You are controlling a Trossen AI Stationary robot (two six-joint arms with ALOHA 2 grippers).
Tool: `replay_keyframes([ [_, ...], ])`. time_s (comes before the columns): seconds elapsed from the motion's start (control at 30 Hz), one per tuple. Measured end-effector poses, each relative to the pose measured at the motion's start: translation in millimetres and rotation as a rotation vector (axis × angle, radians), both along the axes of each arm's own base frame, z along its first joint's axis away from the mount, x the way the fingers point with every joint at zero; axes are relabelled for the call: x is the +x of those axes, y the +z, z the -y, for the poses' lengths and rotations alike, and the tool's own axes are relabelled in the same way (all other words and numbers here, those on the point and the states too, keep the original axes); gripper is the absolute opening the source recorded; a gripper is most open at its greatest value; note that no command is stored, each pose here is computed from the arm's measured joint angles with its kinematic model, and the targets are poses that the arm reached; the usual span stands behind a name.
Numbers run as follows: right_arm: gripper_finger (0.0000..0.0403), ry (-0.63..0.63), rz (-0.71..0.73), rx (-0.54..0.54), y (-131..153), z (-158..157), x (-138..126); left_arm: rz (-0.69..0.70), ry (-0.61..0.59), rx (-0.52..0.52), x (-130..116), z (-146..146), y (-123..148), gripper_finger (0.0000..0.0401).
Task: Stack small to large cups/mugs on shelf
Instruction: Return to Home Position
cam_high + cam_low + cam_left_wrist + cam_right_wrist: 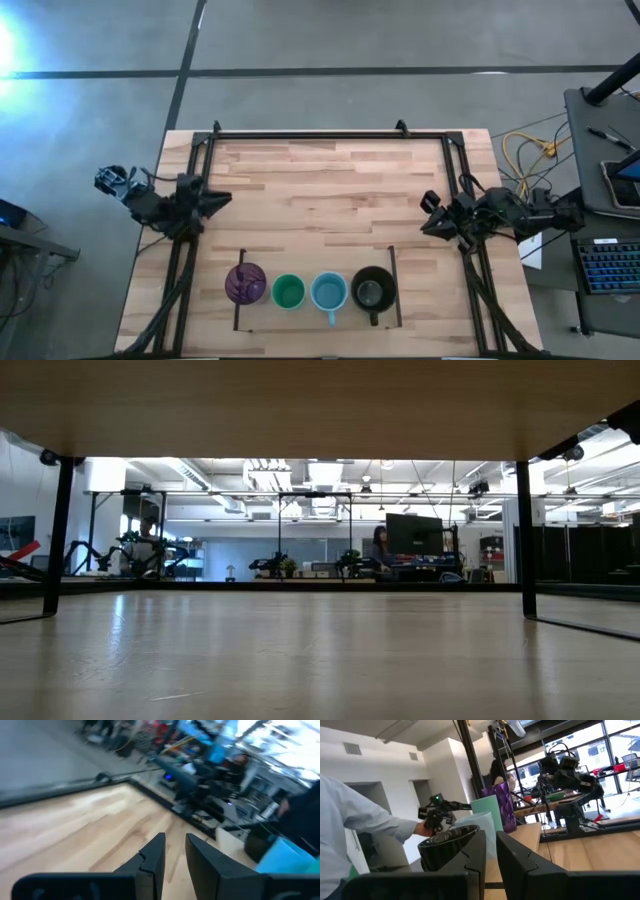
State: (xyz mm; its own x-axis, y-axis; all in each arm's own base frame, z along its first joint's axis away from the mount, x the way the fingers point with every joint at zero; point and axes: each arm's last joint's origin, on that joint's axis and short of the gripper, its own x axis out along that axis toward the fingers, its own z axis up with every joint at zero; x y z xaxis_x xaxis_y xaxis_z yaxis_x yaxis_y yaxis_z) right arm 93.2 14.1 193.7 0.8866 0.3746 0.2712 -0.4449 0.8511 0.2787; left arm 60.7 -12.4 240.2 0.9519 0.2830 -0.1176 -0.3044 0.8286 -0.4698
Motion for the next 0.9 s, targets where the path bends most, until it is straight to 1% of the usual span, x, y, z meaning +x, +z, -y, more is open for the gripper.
replay_keyframes([
  [0.1,0.0038,0.000,-0.001,0.000,-0.1,0.0,0.1,0.026,-0.044,0.096,4.0,3.2,-6.5,0.0061],
  [0.17,0.0038,0.000,-0.001,0.000,-0.1,0.0,0.1,0.070,-0.069,0.136,6.2,5.1,-12.6,0.0061],
  [0.23,0.0038,0.000,-0.001,0.000,-0.1,0.0,0.1,0.058,-0.118,0.201,12.9,10.4,-26.1,0.0061],
  [0.27,0.0038,0.000,0.000,0.000,0.1,0.0,0.0,0.075,-0.154,0.213,15.7,13.1,-31.1,0.0061],
  [0.33,0.0038,0.000,-0.004,-0.001,-0.3,0.0,0.1,0.156,-0.234,0.222,20.1,18.2,-36.6,0.0061],
  [0.43,0.0038,0.000,-0.005,0.000,-0.4,0.0,0.3,0.258,-0.380,0.308,25.8,26.7,-55.4,0.0061],
  [0.5,0.0038,0.000,-0.012,-0.001,-0.9,0.0,0.6,0.346,-0.443,0.355,24.3,28.4,-47.8,0.0061],
  [0.53,0.0038,0.000,-0.013,-0.001,-1.0,0.0,0.7,0.334,-0.468,0.382,25.1,29.7,-49.7,0.0061],
  [0.9,0.0038,0.000,-0.014,-0.001,-1.1,0.0,0.8,0.337,-0.466,0.383,24.8,29.4,-50.7,0.0061],
])
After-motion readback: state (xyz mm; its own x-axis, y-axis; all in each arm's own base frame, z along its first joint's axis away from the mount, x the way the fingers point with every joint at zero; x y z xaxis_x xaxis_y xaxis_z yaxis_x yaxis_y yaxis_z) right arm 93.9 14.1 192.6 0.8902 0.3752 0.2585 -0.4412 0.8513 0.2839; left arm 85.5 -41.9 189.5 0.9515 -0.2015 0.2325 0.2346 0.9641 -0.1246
